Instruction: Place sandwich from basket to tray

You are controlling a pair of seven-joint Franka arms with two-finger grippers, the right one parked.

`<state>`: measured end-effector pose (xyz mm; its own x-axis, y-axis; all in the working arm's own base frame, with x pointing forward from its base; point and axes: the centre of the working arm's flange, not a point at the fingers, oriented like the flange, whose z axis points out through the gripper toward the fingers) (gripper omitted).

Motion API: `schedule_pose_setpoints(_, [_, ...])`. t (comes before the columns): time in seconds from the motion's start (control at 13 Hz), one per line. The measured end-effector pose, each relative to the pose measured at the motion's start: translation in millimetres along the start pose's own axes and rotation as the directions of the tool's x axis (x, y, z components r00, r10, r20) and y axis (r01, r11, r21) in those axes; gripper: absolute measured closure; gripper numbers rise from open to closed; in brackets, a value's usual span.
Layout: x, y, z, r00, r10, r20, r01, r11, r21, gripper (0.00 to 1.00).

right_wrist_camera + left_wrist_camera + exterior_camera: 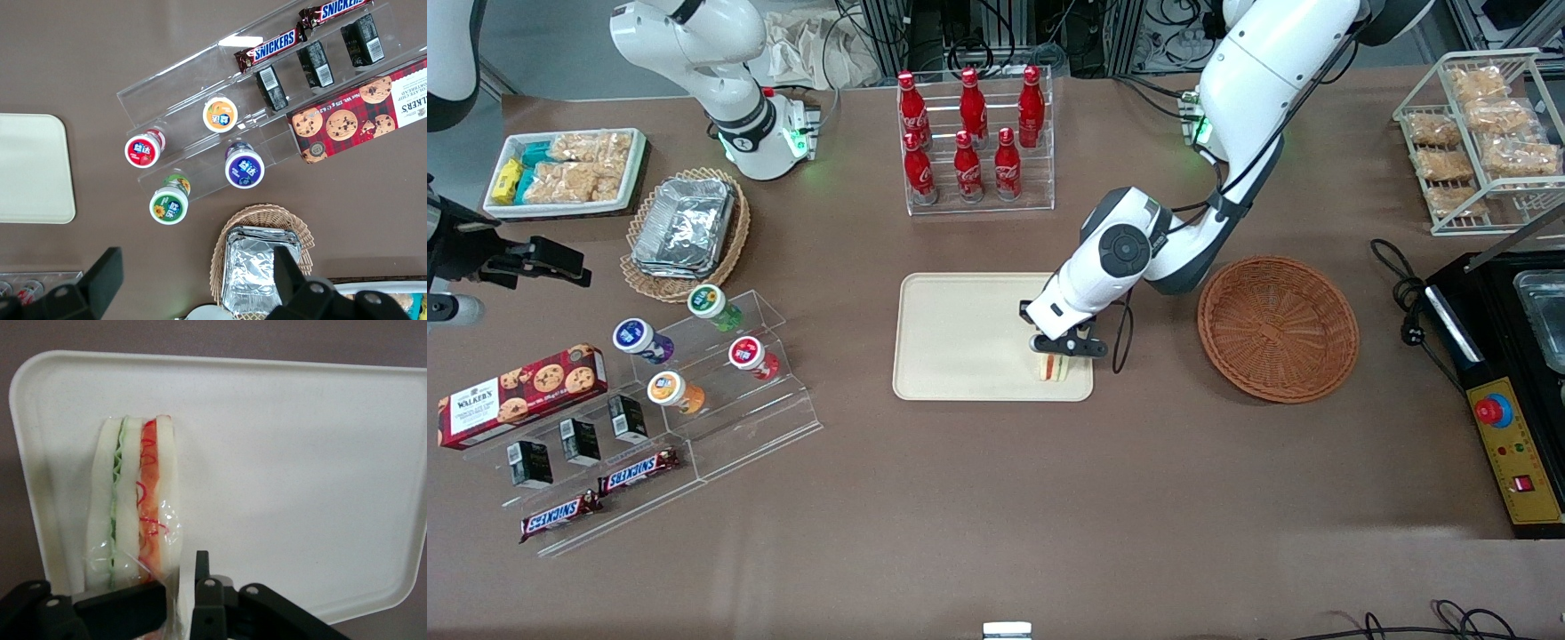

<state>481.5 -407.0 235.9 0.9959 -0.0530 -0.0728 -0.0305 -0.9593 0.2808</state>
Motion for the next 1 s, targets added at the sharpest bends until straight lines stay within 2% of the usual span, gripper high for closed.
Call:
schedule_pose_setpoints(0.31, [2.1,3.4,-9.7,0.996,-0.086,-0.013,0.086,0.996,-0.002,0.32])
schedule_pose_setpoints(0.54, [9.5,16.5,-52.9,0.981,-0.193,0.013,0.192,0.981,0.036,0.01])
schedule_pose_setpoints(0.69, [20.1,30.2,-96.7,0.964,-0.264,0.028,0.262,0.963,0.069,0.00])
schedule_pose_setpoints(0.85, [36.9,31.2,-140.6,0.957,-0.289,0.008,0.286,0.951,0.117,0.00])
schedule_pose_setpoints(1.0, [53.1,23.5,-185.8,0.950,-0.313,0.011,0.307,0.937,0.166,0.00])
